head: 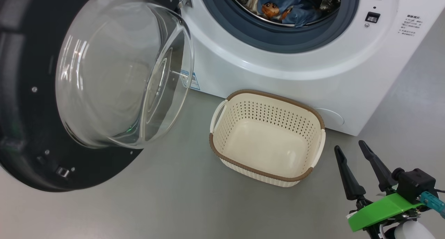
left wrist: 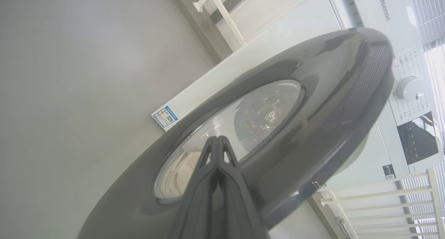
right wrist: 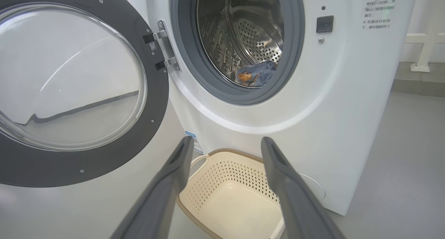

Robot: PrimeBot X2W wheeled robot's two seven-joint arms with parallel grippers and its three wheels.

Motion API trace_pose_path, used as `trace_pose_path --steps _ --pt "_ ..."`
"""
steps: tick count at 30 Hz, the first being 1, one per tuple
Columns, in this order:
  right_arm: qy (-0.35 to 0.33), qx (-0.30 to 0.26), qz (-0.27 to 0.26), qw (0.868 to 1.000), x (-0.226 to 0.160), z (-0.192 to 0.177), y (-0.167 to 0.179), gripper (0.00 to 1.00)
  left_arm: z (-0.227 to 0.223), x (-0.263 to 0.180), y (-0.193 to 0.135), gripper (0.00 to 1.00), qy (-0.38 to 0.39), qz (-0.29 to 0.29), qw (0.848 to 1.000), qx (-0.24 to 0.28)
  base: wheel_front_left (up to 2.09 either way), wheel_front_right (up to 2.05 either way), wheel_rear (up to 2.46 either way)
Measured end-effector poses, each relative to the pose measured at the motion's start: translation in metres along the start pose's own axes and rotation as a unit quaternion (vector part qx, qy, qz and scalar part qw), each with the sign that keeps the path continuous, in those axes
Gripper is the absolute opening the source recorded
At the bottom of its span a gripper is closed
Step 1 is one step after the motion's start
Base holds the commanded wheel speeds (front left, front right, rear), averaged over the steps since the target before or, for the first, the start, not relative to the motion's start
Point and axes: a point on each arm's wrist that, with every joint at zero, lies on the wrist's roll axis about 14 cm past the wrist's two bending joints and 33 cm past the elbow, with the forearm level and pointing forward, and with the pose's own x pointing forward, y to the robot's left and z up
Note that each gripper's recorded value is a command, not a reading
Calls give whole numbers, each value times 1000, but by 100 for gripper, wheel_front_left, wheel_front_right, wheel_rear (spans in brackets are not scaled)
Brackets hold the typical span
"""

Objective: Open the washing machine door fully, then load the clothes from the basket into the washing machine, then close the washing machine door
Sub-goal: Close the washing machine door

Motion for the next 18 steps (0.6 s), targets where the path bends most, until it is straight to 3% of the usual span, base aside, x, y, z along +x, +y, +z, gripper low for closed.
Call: trace_pose_path --steps 10,18 --pt "-12 0 -6 1000 -4 10 3 100 -21 -2 -26 0 59 -39 997 36 0 0 0" --pt "-10 0 -21 1000 -18 9 0 100 -56 -1 -57 0 132 -86 984 81 0 0 0"
